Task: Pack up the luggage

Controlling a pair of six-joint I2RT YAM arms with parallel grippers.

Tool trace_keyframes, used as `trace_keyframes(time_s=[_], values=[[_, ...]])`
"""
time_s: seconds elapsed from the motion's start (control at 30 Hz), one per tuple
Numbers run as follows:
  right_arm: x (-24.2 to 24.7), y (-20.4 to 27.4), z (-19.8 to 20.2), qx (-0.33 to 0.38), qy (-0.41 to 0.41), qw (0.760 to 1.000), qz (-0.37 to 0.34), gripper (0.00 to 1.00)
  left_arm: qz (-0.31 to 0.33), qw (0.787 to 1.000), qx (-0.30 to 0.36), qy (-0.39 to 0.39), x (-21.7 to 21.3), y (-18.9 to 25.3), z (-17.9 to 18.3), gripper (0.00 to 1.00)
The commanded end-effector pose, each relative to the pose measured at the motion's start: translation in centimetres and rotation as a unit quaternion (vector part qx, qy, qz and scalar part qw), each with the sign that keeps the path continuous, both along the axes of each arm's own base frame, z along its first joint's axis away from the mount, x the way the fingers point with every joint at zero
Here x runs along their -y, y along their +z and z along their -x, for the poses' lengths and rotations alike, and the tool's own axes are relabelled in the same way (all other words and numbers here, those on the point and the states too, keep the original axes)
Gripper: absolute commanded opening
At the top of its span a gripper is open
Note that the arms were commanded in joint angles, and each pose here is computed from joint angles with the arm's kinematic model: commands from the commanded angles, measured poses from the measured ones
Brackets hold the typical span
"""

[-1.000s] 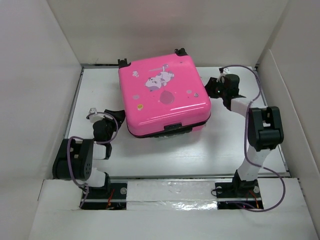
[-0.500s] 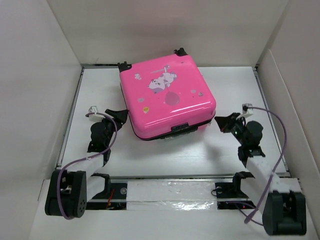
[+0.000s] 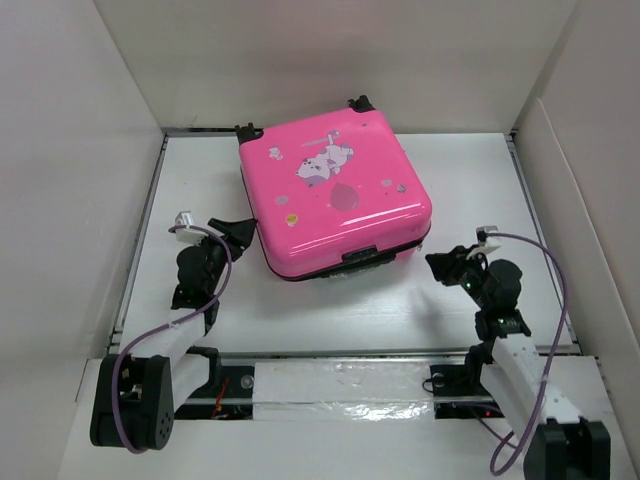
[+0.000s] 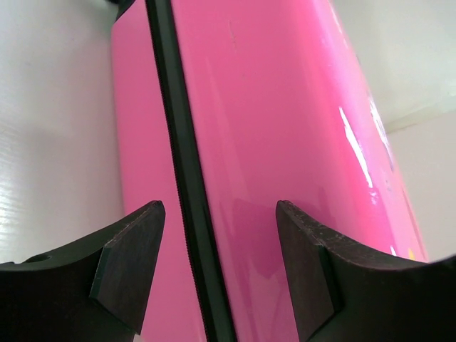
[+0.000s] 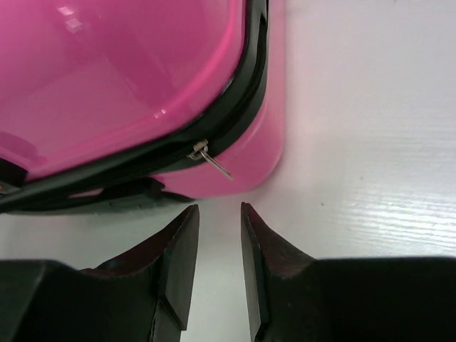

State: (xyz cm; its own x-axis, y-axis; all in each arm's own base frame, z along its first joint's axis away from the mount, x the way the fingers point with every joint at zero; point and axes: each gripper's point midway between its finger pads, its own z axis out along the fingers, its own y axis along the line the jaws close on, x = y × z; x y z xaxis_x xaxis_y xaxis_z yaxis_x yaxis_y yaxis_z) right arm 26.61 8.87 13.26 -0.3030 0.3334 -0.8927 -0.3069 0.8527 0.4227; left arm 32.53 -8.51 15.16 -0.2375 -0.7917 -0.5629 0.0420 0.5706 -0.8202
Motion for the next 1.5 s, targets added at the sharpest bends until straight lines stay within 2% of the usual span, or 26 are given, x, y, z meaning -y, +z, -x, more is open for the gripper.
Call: trace_keyframes(time_s=[0.0, 0.27, 0.57, 0.73, 0.8, 0.9, 1.03, 1.1, 1.2, 1.27, 1.4, 1.47], values=[[-1.6, 1.3, -1.6, 0.029, 0.059, 0.997, 0.028, 0.37, 0.004, 0.999, 0.032, -0.017, 0.6, 2.0, 0.1, 0.61], [-3.3, 1.7, -4.1, 0.046, 0.064, 0.995, 0.058, 0.44, -0.003, 1.000, 0.017, -0.025, 0.8, 0.6, 0.4, 0.60], [-3.3, 2.2, -6.5, 0.045, 0.018, 0.995, 0.089, 0.44, -0.020, 1.000, 0.006, -0.022, 0.4, -0.2, 1.4, 0.53], [-2.9, 1.3, -6.2, 0.024, 0.001, 0.995, 0.100, 0.44, -0.029, 0.999, 0.006, -0.016, 0.2, -0.2, 1.8, 0.53], [-2.8, 1.7, -6.2, 0.043, -0.005, 0.994, 0.096, 0.44, -0.028, 0.999, 0.012, -0.024, 0.4, 0.1, 2.0, 0.51], [-2.4, 1.9, -6.9, 0.046, -0.019, 0.993, 0.104, 0.38, -0.037, 0.999, 0.000, -0.036, 0.6, -0.9, 2.7, 0.44], [-2.4, 2.7, -8.1, 0.054, -0.032, 0.993, 0.102, 0.24, -0.081, 0.996, -0.035, -0.019, 0.0, -2.9, 3.3, 0.30], [-2.8, 3.5, -8.4, 0.068, -0.040, 0.992, 0.097, 0.14, -0.102, 0.992, -0.073, -0.017, -0.5, -4.8, 3.8, 0.28], [-3.5, 4.0, -8.2, 0.076, -0.049, 0.991, 0.100, 0.00, -0.110, 0.989, -0.087, -0.036, -0.1, -5.9, 4.5, 0.25], [-3.9, 4.1, -7.5, 0.074, -0.053, 0.990, 0.105, 0.00, -0.106, 0.989, -0.083, -0.056, 0.5, -6.3, 5.2, 0.21], [-5.3, 3.7, -5.8, 0.062, -0.042, 0.989, 0.130, 0.00, -0.100, 0.989, -0.057, -0.096, 3.4, -5.4, 5.8, 0.20], [-3.9, 3.2, -5.8, 0.045, -0.076, 0.985, 0.146, 0.00, -0.092, 0.989, -0.052, -0.106, 4.3, -5.0, 5.8, 0.20]])
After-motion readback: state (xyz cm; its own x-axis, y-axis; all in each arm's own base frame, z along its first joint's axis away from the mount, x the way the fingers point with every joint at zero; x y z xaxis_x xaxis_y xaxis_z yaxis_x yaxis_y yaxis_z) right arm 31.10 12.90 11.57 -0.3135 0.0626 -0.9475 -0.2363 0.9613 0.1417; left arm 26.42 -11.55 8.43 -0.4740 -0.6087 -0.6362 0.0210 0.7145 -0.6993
